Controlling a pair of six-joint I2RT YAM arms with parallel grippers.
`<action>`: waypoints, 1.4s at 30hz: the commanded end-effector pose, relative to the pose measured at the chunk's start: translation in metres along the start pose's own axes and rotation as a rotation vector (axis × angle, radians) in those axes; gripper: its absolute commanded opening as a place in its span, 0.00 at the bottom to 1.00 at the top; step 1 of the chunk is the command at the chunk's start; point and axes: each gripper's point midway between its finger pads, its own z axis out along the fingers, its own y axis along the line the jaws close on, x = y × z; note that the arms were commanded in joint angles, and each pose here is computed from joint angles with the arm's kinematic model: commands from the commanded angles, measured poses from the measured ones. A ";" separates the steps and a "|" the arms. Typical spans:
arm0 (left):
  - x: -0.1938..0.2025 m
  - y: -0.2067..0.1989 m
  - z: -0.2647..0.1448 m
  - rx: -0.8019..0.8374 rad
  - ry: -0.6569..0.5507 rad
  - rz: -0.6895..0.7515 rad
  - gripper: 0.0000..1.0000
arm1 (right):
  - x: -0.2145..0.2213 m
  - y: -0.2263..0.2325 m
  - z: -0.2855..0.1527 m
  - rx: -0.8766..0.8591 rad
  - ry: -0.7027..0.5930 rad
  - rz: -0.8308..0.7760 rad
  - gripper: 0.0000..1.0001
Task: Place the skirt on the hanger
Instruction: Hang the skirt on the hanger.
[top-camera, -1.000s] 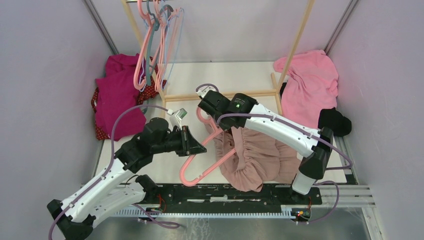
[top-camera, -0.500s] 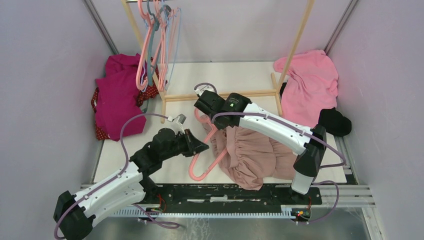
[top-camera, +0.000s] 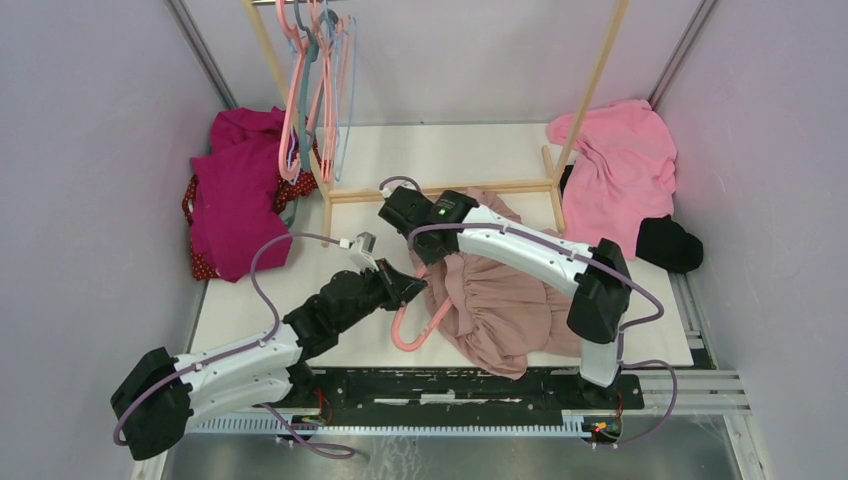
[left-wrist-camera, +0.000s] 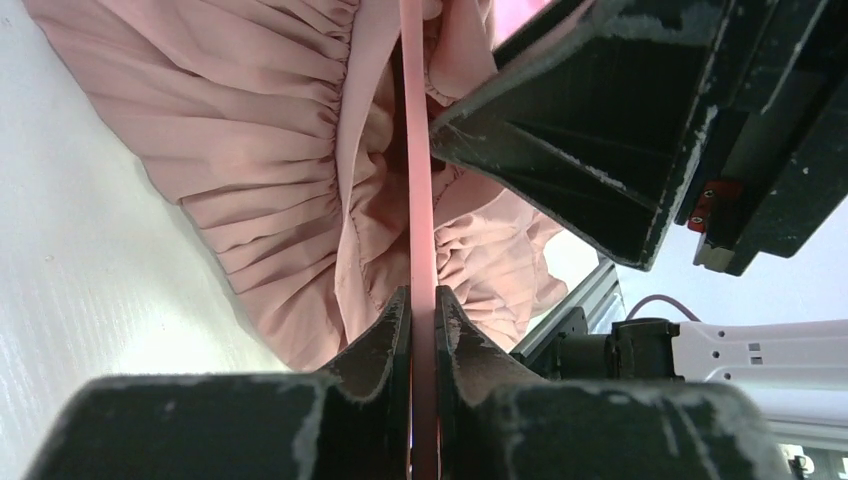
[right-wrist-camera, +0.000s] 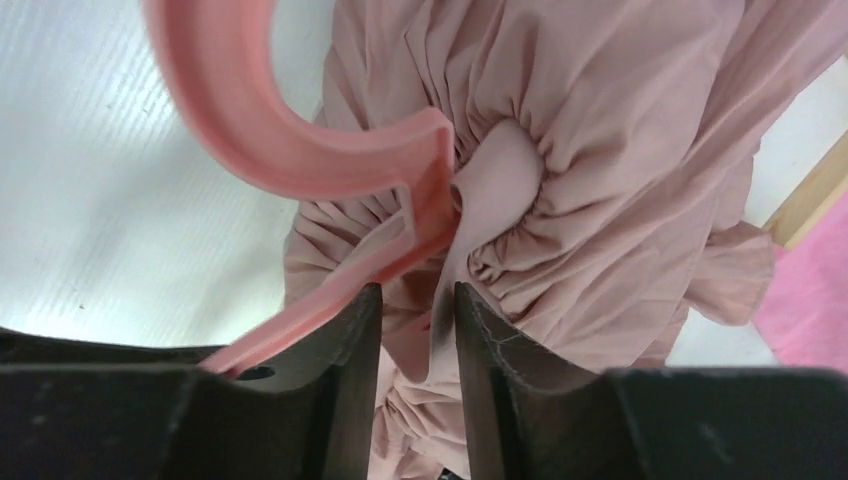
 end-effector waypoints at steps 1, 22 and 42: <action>-0.038 -0.030 0.001 0.118 -0.196 -0.006 0.03 | 0.001 -0.010 -0.026 -0.033 -0.076 0.029 0.41; -0.043 -0.027 0.004 0.106 -0.254 0.009 0.03 | 0.105 0.015 -0.012 0.031 -0.280 0.105 0.47; -0.044 -0.026 -0.006 0.102 -0.253 0.034 0.03 | 0.122 0.030 0.021 0.141 -0.309 0.216 0.45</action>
